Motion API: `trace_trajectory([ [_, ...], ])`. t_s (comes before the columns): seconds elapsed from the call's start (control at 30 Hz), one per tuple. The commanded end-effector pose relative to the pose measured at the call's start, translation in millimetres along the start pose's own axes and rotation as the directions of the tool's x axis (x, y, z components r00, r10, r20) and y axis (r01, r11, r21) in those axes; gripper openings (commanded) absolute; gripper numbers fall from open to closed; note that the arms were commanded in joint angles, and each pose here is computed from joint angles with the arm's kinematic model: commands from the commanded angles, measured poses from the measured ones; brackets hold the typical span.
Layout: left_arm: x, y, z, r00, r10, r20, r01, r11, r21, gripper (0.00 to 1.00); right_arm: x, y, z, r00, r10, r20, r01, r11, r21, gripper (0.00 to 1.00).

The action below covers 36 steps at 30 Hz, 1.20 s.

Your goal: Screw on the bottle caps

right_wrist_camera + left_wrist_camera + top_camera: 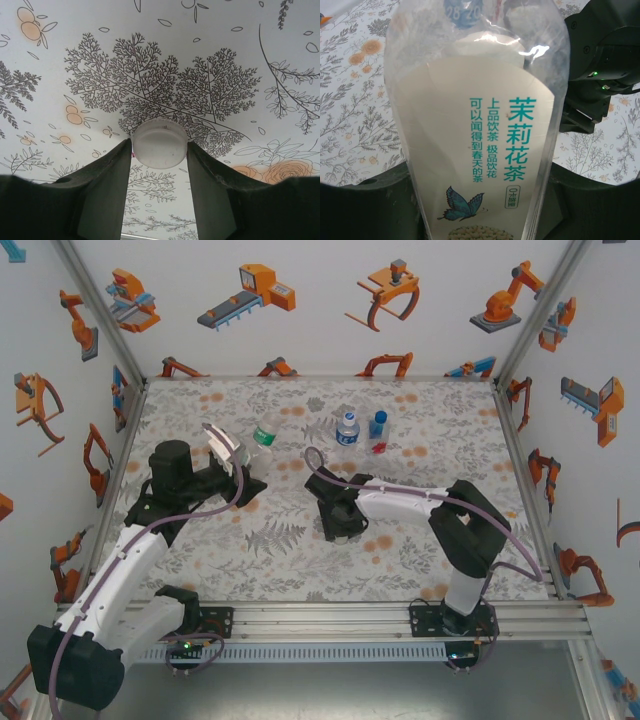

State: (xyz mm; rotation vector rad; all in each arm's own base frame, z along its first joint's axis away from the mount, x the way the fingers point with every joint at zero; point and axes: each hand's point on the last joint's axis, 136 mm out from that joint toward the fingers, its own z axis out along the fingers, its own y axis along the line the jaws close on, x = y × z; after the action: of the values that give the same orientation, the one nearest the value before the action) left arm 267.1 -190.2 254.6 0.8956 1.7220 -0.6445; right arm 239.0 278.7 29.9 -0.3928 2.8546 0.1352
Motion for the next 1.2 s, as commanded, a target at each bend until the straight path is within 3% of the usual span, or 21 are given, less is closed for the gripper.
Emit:
trace_trajectory([
  [0.0,-14.0,-0.2,-4.1,0.999,0.038,0.025,-0.038,0.999,0.004,0.00,-5.4,0.8,-2.2,1.000,-0.028,0.010,0.028,0.999,0.033,0.47],
  [1.17,-14.3,-0.7,-4.6,0.999,0.038,0.023,-0.038,0.999,0.004,0.00,2.2,3.8,-2.7,0.999,-0.034,-0.028,0.035,0.999,0.028,0.47],
])
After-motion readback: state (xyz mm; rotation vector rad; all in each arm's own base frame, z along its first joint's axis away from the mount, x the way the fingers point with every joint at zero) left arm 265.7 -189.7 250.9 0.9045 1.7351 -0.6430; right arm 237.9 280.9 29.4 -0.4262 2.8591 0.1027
